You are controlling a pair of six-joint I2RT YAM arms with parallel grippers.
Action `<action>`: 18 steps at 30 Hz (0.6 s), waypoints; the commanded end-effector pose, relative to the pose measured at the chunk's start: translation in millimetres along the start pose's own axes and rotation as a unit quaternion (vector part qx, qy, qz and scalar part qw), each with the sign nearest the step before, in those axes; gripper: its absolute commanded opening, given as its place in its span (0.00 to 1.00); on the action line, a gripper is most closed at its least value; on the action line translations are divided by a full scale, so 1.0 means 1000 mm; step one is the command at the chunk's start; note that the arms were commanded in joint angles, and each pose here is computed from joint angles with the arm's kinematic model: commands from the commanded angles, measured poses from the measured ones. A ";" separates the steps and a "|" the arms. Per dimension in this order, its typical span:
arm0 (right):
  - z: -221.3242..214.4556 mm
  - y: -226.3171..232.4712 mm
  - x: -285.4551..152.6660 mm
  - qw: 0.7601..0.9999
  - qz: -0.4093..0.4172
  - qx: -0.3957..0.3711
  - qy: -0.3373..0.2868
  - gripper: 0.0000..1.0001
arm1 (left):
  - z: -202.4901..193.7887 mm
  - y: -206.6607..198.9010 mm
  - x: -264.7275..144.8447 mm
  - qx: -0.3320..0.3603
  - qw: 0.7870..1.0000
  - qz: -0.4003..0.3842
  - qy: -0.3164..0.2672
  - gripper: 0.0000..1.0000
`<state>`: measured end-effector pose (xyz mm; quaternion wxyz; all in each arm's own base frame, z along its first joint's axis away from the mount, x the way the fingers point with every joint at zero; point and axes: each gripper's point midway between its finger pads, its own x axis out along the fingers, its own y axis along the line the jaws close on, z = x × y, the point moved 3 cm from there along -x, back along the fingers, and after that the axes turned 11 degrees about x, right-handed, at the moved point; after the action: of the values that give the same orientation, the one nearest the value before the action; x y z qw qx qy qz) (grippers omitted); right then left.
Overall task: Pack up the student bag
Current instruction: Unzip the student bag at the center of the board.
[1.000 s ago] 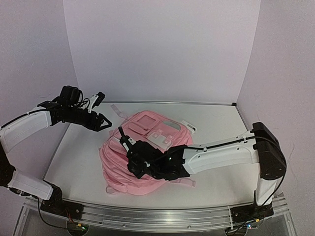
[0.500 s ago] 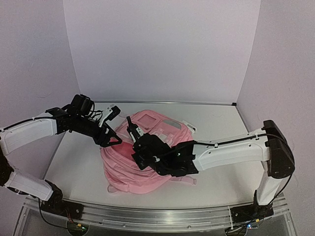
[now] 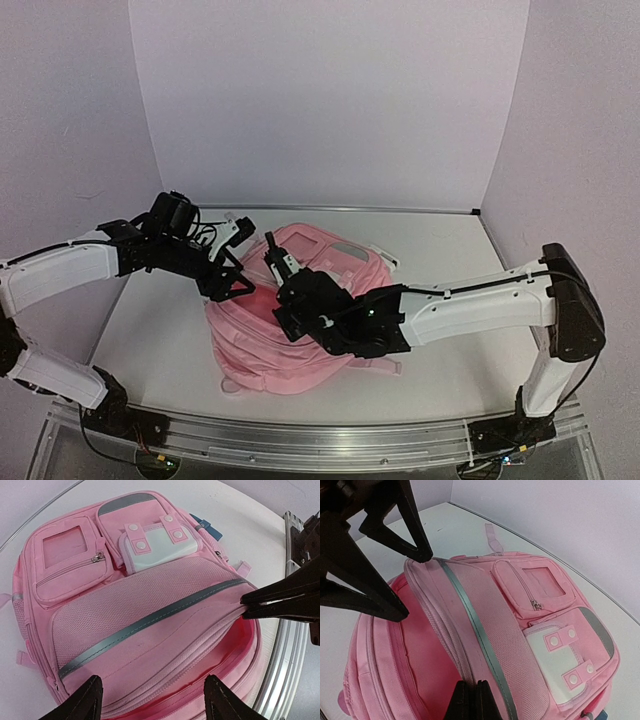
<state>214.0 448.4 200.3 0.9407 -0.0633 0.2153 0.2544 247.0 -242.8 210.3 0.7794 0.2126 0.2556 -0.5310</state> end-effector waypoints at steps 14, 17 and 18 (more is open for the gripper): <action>0.032 -0.029 -0.018 0.996 -0.041 0.059 -0.060 0.00 | 0.018 0.011 0.024 0.069 0.993 0.090 0.038 0.00; 0.028 -0.035 -0.014 0.995 -0.051 0.068 -0.058 0.06 | 0.012 0.020 0.018 0.047 0.989 0.125 0.056 0.00; 0.027 -0.038 -0.013 0.994 -0.054 0.072 -0.056 0.09 | 0.010 0.022 0.016 0.038 0.988 0.136 0.063 0.00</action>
<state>220.7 435.0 204.1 0.9506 -0.0415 0.2030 0.2314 253.7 -272.9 188.0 0.7653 0.3149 0.2477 -0.5038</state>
